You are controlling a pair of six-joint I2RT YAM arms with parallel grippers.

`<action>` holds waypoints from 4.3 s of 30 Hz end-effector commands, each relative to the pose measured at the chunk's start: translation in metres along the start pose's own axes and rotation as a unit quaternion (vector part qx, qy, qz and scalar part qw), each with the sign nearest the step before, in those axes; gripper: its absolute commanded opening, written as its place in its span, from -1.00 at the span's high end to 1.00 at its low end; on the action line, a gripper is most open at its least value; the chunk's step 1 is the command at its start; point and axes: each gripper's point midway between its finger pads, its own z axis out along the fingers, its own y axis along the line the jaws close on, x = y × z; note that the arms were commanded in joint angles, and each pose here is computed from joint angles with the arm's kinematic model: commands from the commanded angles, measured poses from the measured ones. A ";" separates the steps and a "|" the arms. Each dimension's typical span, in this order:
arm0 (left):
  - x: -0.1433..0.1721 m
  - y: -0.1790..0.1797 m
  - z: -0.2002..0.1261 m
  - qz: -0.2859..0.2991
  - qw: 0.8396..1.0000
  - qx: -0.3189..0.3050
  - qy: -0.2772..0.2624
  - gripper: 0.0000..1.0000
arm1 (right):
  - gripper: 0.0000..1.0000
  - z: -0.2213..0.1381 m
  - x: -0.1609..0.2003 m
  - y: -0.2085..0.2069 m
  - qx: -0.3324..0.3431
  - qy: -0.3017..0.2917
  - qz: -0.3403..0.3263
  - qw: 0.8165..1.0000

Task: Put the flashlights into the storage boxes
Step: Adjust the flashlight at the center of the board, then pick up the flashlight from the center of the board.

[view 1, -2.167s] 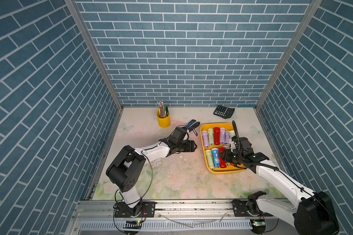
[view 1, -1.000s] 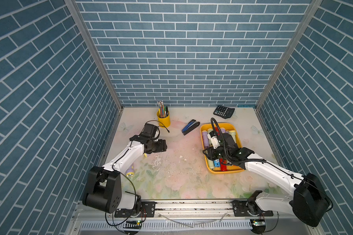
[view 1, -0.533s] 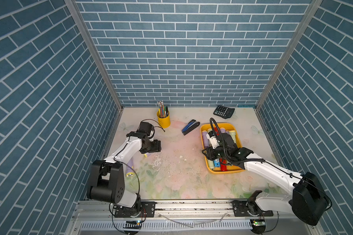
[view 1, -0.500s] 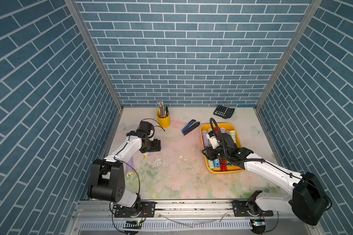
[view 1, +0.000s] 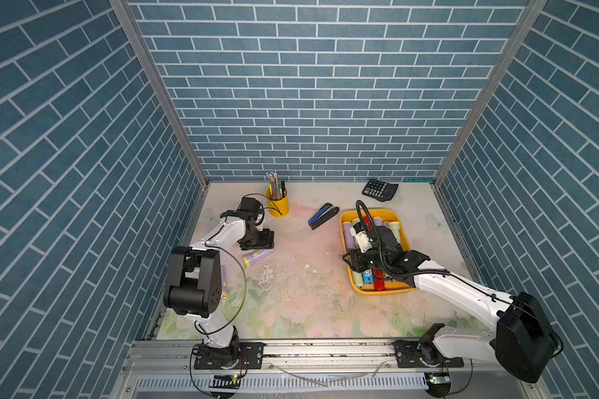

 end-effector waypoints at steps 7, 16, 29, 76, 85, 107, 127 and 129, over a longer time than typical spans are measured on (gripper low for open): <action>-0.005 0.004 0.013 0.009 1.000 -0.001 0.028 -0.50 | 0.02 -0.001 -0.010 0.004 -0.002 -0.021 -0.026 0.999; 0.000 -0.002 0.022 0.001 0.999 0.019 0.037 -0.47 | 0.01 -0.004 -0.010 0.004 -0.002 -0.027 -0.034 0.999; 0.008 -0.010 0.032 -0.007 0.998 0.044 0.046 -0.45 | 0.01 -0.005 -0.012 0.005 -0.004 -0.030 -0.031 0.999; 0.045 -0.015 -0.075 -0.390 0.906 0.080 -0.148 -0.41 | -0.02 -0.007 -0.029 0.014 -0.005 -0.068 -0.054 0.996; 0.068 0.005 -0.068 -0.532 0.840 0.016 -0.108 -0.31 | -0.03 -0.007 -0.029 0.014 -0.007 -0.079 -0.068 0.995; 0.079 -0.019 -0.007 -0.616 0.785 -0.048 0.049 -0.35 | -0.06 -0.006 -0.022 0.002 0.022 -0.077 -0.103 0.991; 0.072 -0.014 0.026 -0.612 0.785 -0.075 0.061 -0.24 | -0.07 -0.006 -0.018 0.000 0.026 -0.071 -0.118 0.990; 0.073 -0.013 0.029 -0.612 0.784 -0.079 0.063 -0.20 | -0.07 -0.005 -0.017 0.000 0.026 -0.070 -0.119 0.990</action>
